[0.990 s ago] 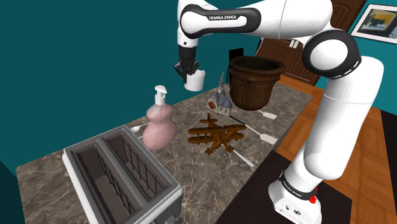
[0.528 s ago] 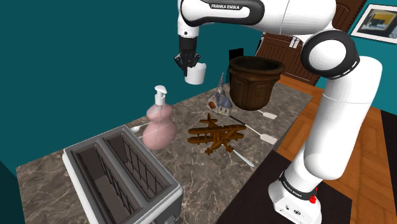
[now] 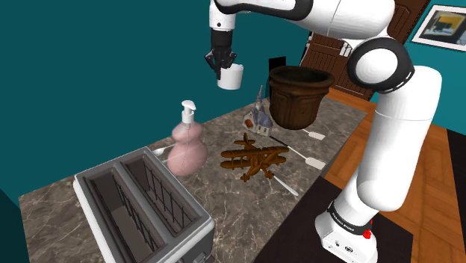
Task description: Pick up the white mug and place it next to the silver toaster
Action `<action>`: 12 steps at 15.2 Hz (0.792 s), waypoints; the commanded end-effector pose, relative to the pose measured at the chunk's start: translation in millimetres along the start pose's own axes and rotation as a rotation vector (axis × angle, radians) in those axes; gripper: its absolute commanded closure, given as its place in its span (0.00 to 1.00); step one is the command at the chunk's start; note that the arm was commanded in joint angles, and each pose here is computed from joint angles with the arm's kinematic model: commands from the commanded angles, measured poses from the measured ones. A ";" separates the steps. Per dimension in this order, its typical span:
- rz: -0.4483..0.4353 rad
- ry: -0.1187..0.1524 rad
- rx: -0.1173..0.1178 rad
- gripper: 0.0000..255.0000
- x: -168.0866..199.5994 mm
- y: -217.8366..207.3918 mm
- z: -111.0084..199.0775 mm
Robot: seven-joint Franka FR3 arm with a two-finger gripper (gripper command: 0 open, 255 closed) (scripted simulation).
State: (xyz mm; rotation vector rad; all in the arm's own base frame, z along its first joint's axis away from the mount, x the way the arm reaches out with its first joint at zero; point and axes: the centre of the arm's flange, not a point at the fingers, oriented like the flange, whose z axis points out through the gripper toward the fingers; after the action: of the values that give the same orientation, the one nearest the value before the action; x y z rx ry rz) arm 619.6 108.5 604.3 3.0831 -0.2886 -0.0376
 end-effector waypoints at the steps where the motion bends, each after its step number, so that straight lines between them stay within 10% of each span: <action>1: 0.000 0.000 0.000 1.00 -1.5 0.2 -6.7; 12: 0.000 0.000 0.000 1.00 -129.1 -69.0 -7.7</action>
State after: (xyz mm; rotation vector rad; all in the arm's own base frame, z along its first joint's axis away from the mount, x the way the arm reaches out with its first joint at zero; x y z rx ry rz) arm 517.2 193.0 612.4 3.0837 -0.2864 -0.0383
